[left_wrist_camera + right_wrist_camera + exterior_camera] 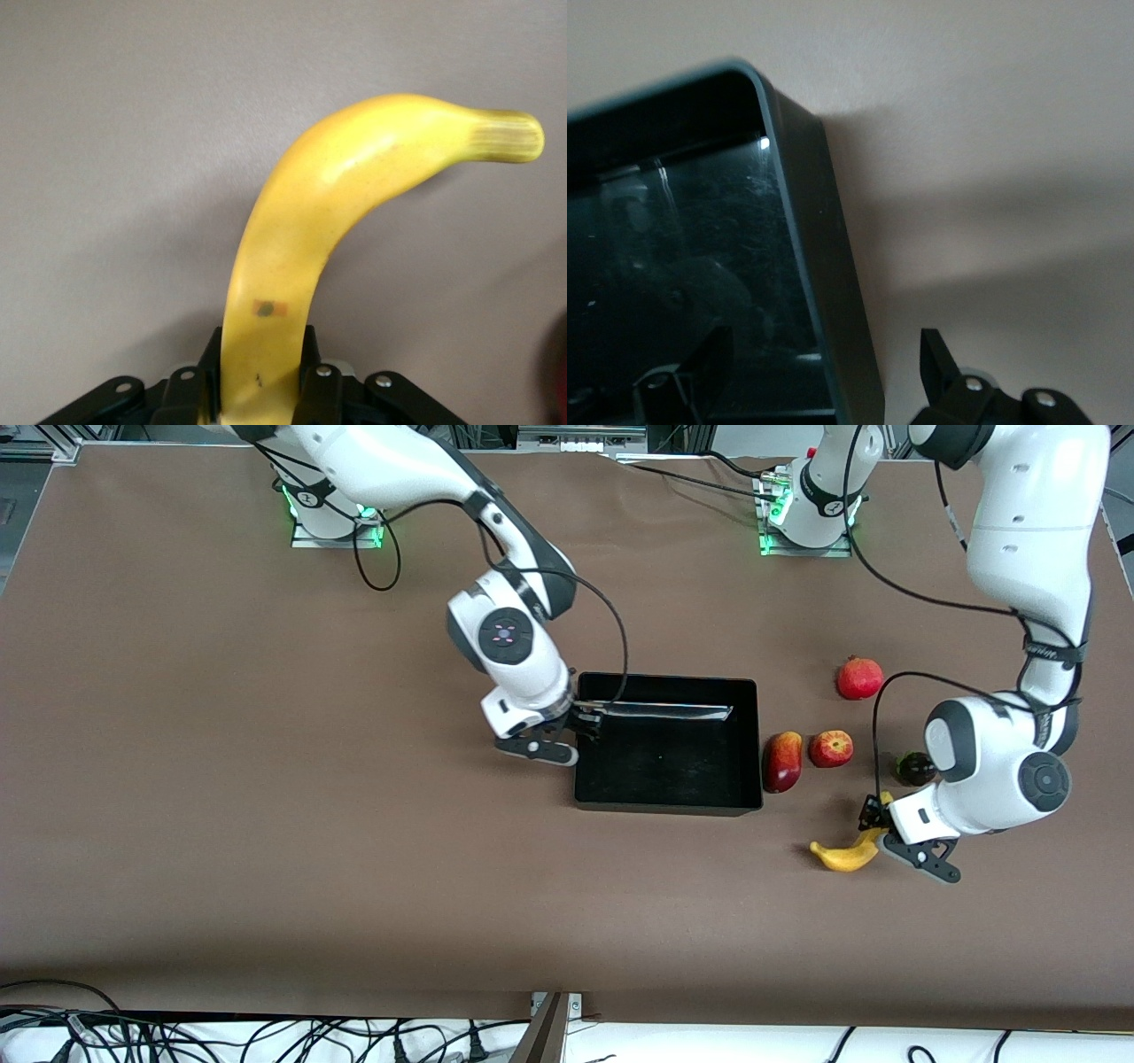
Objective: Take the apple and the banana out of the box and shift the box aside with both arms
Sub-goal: 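Place the banana beside the fruits while the right gripper reaches the tray, then drag the black tray with the right gripper while the left gripper withdraws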
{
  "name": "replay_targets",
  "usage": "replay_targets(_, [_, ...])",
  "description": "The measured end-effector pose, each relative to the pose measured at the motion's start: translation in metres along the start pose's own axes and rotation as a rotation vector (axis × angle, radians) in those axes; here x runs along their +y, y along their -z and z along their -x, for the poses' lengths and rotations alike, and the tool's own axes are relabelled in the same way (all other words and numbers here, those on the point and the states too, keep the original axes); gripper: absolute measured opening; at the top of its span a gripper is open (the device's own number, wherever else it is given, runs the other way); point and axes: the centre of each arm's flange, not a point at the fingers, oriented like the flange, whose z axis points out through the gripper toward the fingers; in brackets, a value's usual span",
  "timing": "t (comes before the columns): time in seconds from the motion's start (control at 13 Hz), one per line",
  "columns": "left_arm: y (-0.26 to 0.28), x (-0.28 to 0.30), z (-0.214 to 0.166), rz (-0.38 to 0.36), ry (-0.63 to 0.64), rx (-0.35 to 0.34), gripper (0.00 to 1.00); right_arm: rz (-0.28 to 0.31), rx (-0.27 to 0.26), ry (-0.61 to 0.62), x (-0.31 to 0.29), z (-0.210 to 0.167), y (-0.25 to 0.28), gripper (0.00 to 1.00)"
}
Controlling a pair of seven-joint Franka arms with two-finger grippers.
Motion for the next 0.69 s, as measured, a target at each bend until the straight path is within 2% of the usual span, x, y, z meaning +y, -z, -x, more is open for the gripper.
replay_targets(0.08, [-0.008,0.001,-0.001,-0.004,-0.003,0.002,0.35,0.009,-0.004,-0.001,0.003,0.001,-0.014,0.81])
replay_targets(0.15, [-0.012,0.002,-0.002,-0.006,-0.005,0.003,0.4,0.02,-0.008,-0.001,0.006,0.001,-0.024,0.67])
replay_targets(0.23, [-0.011,0.003,-0.004,-0.009,-0.005,0.008,0.49,0.029,-0.01,0.002,0.009,0.001,-0.03,0.57])
replay_targets(0.38, [0.007,0.0,-0.013,-0.028,-0.008,0.041,0.7,0.038,0.023,0.044,0.008,-0.005,-0.026,0.32])
replay_targets(0.54, [0.06,0.004,-0.02,-0.025,-0.015,0.057,0.91,0.046,0.048,0.075,0.016,-0.025,-0.016,0.08])
replay_targets(0.62, [0.099,0.01,-0.019,-0.008,-0.011,0.05,1.0,0.053,0.05,0.081,0.024,-0.035,-0.014,0.05])
replay_targets(0.69, [0.145,0.019,-0.015,0.004,0.003,0.038,1.0,0.055,0.061,0.062,0.033,-0.051,-0.009,0.05])
